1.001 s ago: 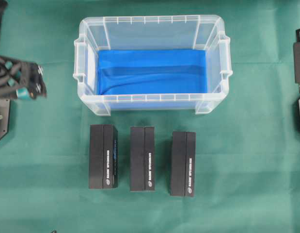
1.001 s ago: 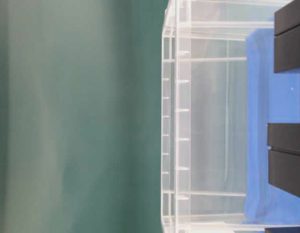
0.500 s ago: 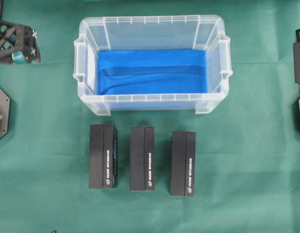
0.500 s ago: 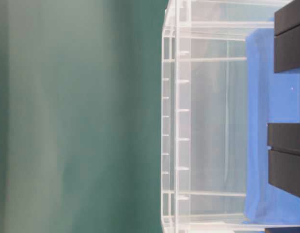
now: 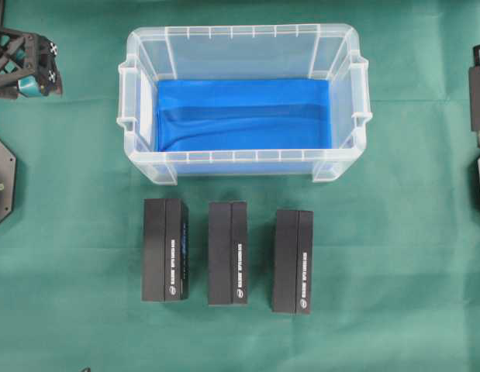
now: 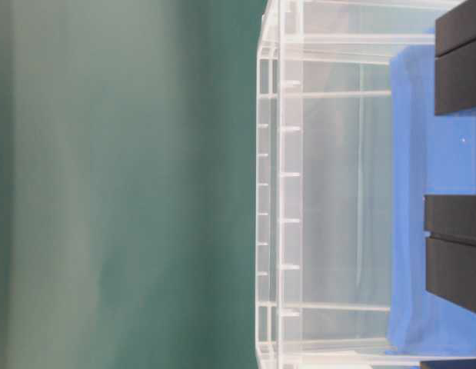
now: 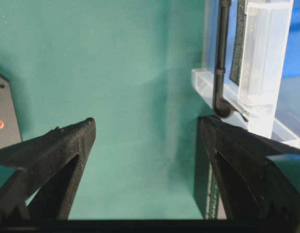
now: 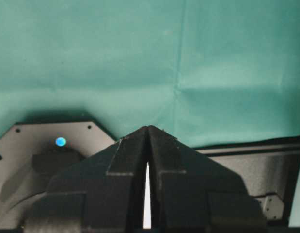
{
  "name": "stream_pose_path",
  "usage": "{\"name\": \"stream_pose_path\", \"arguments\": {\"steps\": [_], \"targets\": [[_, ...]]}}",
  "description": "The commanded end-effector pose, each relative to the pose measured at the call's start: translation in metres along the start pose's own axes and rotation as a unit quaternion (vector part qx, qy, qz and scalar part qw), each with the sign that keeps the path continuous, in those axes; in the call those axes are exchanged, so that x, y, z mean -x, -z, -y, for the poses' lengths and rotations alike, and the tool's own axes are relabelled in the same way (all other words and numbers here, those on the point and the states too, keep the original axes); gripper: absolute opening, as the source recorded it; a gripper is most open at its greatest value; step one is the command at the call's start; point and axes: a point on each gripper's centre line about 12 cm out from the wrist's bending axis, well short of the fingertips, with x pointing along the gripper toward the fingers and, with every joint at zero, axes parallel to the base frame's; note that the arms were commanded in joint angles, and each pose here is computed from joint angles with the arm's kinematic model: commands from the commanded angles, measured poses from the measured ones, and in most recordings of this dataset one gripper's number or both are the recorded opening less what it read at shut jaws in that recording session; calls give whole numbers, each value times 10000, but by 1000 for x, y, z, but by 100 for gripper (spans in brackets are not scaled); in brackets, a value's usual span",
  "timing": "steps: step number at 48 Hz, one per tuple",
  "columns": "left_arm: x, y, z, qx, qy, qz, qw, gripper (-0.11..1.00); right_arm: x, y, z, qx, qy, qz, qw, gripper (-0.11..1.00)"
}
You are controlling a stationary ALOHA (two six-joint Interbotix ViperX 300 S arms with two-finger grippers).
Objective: Take the box out of the case with the left arm.
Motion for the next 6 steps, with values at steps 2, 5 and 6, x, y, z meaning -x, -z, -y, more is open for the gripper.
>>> {"name": "stream_pose_path", "arguments": {"steps": [2,5,6], "targets": [[7,-3,4,19,112,48,9999,93,2,-2,2,-10,52,41,10000,0],[7,-2,4,15,117,34,9999,93,2,-2,2,-12,52,41,10000,0],[7,-2,4,17,119,27,9999,93,3,-2,2,-14,52,48,10000,0]]}}
